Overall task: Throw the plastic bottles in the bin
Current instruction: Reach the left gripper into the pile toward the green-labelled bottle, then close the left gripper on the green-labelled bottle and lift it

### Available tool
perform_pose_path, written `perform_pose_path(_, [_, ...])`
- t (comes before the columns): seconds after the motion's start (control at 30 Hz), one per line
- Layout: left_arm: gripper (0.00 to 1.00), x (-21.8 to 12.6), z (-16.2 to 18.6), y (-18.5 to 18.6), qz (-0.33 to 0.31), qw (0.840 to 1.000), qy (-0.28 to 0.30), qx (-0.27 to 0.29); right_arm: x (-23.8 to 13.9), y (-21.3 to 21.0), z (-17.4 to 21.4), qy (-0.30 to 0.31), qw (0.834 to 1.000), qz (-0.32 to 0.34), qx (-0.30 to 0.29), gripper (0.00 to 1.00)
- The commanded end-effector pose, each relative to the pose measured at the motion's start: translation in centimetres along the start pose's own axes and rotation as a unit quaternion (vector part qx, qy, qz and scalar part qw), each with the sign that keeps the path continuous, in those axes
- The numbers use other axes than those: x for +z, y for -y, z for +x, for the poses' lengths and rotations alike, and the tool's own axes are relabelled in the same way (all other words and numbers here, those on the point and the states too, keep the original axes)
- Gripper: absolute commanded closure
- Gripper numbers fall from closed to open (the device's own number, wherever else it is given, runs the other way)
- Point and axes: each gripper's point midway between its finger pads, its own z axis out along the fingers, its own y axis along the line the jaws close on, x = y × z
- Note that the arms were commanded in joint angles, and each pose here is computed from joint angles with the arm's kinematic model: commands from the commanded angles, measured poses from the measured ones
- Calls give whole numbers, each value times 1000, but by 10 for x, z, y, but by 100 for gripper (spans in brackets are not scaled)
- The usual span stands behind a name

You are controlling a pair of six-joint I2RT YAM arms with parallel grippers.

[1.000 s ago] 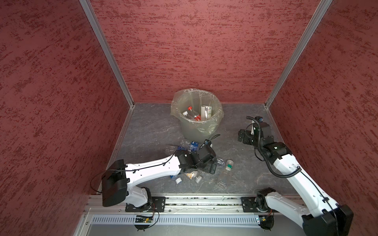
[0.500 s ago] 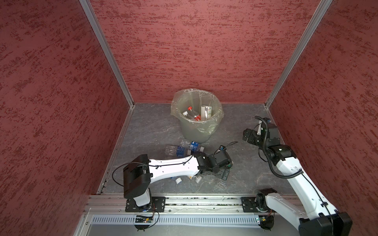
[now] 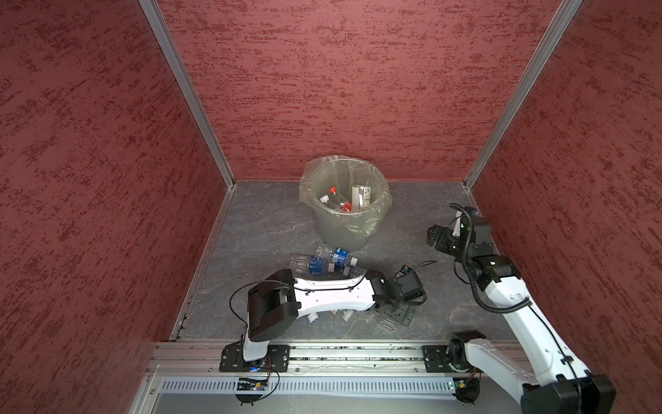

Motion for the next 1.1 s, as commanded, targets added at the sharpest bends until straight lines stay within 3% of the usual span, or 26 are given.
perform_pose_path(0.0, [9, 6, 2, 2, -3, 1000, -19, 0, -1, -3, -4, 11, 1000, -13, 13, 2])
perform_pose_path(0.33, [17, 21, 7, 0, -12, 999, -40, -8, -2, -2, -5, 13, 1000, -16, 16, 3])
perform_pose_path(1.07, [23, 50, 18, -11, -31, 995, -100, 1, -6, -2, -7, 21, 999, -20, 19, 4])
